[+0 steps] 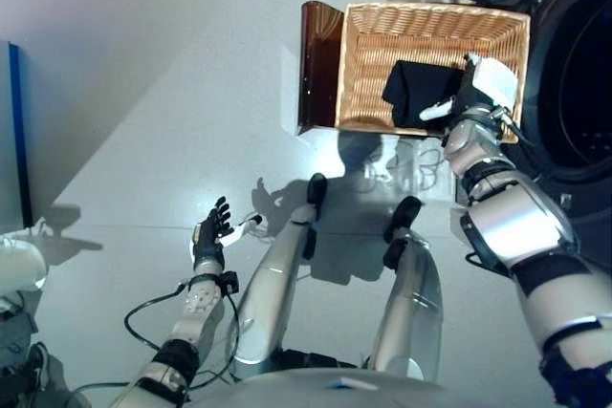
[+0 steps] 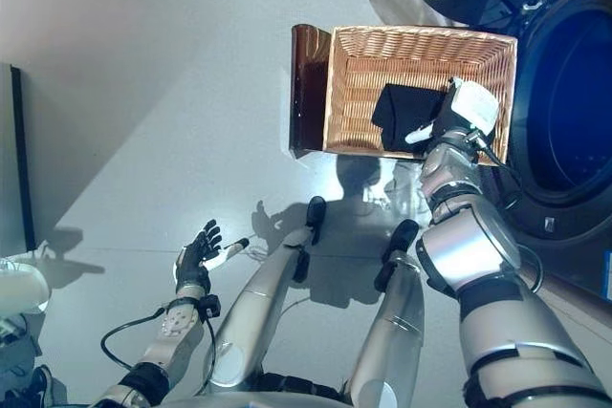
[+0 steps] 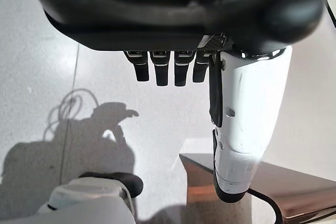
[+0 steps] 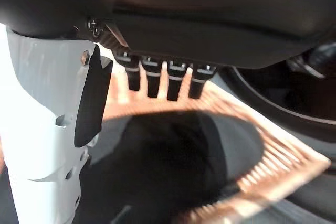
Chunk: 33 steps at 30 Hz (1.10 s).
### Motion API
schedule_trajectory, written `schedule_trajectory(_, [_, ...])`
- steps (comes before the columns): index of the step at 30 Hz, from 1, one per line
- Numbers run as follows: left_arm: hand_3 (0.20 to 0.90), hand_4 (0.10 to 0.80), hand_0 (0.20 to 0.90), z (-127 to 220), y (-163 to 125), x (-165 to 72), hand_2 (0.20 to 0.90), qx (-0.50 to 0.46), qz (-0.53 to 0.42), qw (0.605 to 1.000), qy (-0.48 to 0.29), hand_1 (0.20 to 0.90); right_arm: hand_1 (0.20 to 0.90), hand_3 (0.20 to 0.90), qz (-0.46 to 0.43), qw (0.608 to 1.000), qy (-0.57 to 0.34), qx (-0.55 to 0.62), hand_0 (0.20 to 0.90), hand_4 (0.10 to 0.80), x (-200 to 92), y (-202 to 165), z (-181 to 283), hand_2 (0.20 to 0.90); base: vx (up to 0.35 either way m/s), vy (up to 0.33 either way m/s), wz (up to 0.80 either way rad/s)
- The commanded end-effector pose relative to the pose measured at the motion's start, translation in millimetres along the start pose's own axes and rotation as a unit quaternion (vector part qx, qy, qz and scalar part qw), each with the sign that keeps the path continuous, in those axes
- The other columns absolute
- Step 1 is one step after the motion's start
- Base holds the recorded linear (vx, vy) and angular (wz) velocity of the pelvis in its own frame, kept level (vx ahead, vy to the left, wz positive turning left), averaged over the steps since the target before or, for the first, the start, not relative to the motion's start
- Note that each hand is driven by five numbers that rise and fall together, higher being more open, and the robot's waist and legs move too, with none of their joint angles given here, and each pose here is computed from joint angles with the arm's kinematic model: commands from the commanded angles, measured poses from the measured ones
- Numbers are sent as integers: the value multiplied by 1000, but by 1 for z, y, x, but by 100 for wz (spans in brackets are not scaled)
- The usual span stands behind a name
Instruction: Pick up the clothes and place them into the washing machine
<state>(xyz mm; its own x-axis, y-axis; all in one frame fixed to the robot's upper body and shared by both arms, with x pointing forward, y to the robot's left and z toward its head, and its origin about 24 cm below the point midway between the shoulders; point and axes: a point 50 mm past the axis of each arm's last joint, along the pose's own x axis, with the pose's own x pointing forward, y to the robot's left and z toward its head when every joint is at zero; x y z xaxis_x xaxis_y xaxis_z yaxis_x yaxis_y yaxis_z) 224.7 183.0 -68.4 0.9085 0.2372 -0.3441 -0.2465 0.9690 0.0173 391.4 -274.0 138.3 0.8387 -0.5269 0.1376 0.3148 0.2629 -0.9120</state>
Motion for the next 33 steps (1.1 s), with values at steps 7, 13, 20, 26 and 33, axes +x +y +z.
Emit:
schedule_trajectory(7, [900, 800, 900, 12, 14, -4, 900, -6, 22, 999, -43, 900, 900, 900, -83, 995, -9, -50, 900, 800, 22, -55, -8, 900, -4, 1, -1])
schedule_trajectory(13, [900, 800, 900, 11, 10, -6, 900, -7, 13, 999, -43, 900, 900, 900, -96, 993, -5, -61, 900, 800, 26, -69, -12, 900, -12, -1, 0])
schedule_trajectory(20, [900, 800, 900, 15, 11, -5, 900, -7, 18, 998, -52, 900, 590, 590, -113, 991, -2, -69, 590, 578, 30, -85, -15, 590, -39, -8, 3])
schedule_trajectory(26, [900, 800, 900, 16, 13, -5, 900, -15, 24, 998, -56, 900, 200, 200, -130, 990, -8, -61, 200, 300, 33, -99, -12, 200, -17, 4, 9])
schedule_trajectory(33, [900, 800, 900, 16, 13, -5, 900, -17, 29, 998, -54, 900, 200, 200, -128, 990, -20, -54, 200, 300, 33, -96, -4, 200, 1, 2, 1])
